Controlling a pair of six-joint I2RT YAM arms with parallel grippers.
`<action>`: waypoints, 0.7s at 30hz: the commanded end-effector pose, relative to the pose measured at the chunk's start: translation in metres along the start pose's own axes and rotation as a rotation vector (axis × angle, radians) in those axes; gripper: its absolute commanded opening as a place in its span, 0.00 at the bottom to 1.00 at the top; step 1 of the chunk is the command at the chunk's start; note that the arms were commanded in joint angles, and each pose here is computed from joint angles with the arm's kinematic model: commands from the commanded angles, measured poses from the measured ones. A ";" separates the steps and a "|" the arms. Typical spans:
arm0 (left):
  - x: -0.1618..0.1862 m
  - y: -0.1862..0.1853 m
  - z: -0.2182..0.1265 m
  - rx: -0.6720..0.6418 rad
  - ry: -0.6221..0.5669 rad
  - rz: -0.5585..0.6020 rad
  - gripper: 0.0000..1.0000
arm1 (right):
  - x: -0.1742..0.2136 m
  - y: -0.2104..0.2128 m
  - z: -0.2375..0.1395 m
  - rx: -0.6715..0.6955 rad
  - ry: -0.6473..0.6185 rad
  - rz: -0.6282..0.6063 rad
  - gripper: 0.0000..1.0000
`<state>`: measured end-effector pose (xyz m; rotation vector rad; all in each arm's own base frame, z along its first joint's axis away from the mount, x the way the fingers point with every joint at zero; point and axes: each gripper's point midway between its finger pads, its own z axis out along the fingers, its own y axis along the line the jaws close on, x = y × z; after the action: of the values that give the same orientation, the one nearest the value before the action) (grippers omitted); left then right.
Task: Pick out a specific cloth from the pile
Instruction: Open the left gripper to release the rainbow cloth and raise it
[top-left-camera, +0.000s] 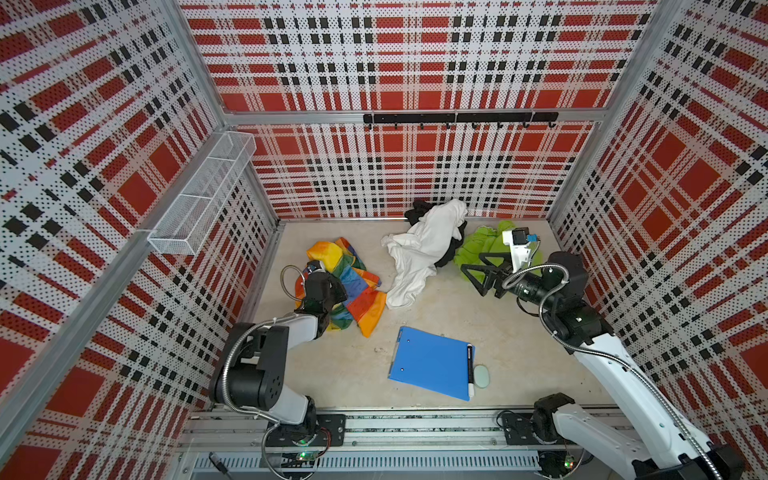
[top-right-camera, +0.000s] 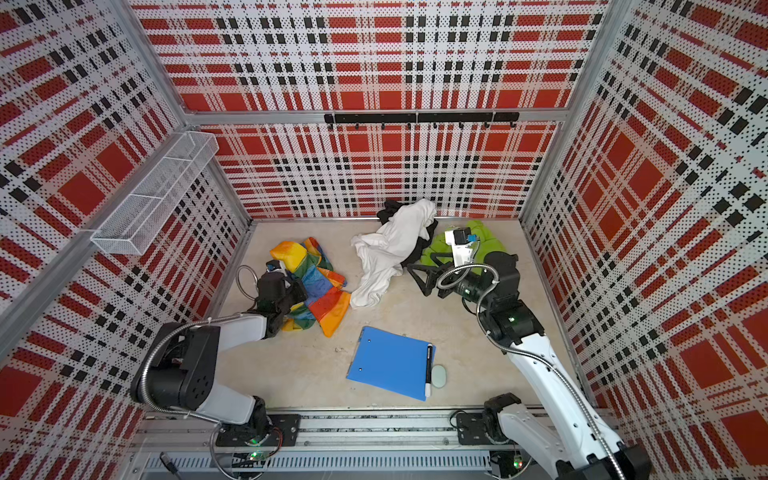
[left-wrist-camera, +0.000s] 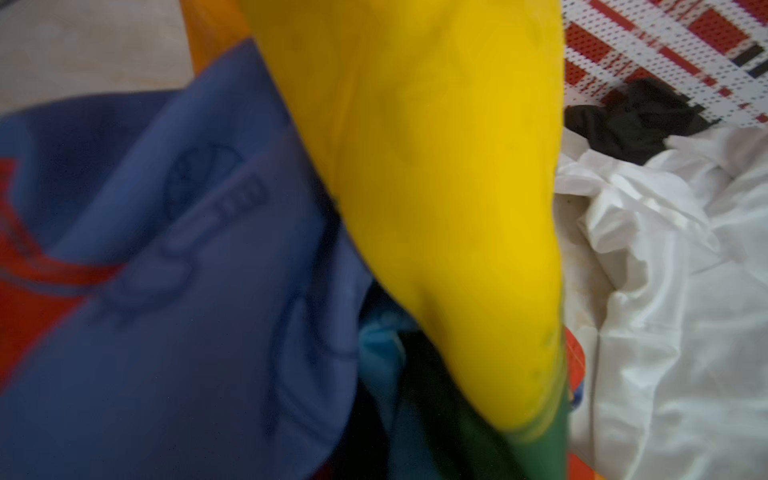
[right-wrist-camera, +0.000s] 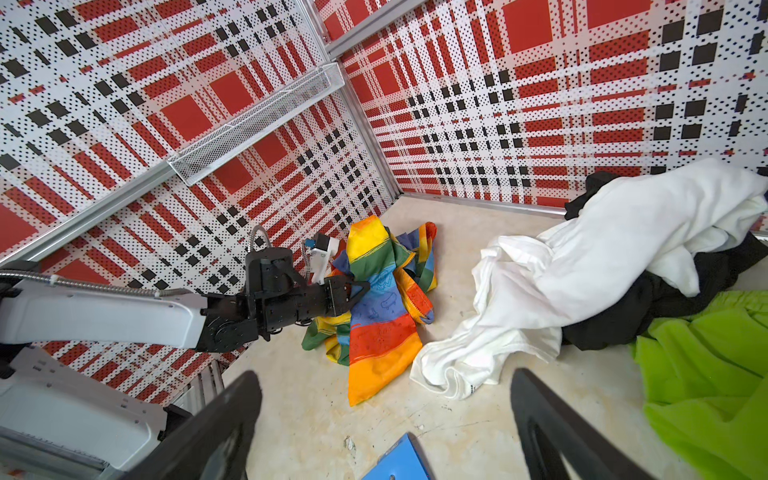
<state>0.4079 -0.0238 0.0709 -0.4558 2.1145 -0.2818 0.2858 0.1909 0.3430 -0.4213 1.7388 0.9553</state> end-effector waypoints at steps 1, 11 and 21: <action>-0.013 0.009 0.010 0.017 0.001 -0.110 0.00 | -0.006 0.002 -0.003 0.012 -0.027 -0.026 1.00; -0.031 0.043 0.028 -0.051 0.021 -0.248 0.02 | -0.006 0.000 -0.002 0.017 -0.023 -0.021 1.00; -0.049 0.044 0.046 0.008 0.055 -0.331 0.34 | 0.005 -0.015 -0.003 0.092 0.000 -0.015 1.00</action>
<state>0.4559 0.0349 0.0703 -0.7721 2.0653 -0.4334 0.2912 0.1839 0.3327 -0.3770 1.7850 0.9038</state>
